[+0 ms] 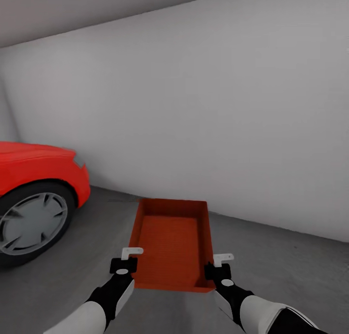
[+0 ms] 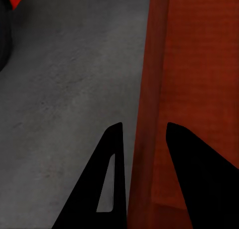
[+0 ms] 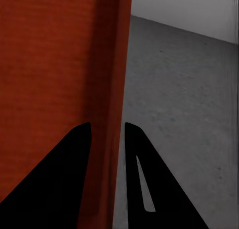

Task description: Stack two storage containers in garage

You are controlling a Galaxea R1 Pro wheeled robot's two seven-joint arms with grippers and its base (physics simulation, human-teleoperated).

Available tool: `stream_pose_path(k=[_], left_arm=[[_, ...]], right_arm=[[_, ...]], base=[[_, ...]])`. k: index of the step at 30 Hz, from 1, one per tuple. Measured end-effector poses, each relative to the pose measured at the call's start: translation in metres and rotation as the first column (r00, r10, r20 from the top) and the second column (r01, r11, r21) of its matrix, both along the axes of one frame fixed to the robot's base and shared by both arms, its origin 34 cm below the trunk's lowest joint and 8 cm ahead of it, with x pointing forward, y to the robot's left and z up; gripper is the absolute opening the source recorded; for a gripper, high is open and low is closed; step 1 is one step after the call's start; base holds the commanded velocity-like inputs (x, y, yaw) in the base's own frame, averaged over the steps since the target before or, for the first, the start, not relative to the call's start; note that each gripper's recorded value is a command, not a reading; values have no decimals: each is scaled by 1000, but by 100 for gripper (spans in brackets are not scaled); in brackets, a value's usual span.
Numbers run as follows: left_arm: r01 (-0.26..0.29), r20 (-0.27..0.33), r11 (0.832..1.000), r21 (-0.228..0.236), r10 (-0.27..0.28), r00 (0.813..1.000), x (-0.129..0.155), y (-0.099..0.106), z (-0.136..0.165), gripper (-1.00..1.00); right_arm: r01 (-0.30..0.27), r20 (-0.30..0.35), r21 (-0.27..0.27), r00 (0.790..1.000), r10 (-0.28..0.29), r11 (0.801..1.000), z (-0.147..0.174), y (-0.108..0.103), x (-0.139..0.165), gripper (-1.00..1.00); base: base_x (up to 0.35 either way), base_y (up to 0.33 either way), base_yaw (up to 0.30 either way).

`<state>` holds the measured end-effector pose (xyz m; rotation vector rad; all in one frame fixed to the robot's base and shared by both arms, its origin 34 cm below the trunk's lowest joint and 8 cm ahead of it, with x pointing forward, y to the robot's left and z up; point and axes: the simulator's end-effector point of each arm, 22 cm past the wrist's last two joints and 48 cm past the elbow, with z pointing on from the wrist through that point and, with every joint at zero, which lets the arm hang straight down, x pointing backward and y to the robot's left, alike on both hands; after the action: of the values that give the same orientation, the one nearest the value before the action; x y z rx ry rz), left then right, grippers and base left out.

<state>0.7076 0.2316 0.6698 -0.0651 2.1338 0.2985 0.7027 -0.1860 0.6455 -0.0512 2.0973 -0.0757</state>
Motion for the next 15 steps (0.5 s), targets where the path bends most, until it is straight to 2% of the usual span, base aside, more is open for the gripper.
stream_pose_path(k=[15], left_arm=[[0,0,1000,0,0,1000,0,0,0,-100]], right_arm=[[0,0,0,1000,0,1000,0,0,0,-100]], base=[[321,169,-282]])
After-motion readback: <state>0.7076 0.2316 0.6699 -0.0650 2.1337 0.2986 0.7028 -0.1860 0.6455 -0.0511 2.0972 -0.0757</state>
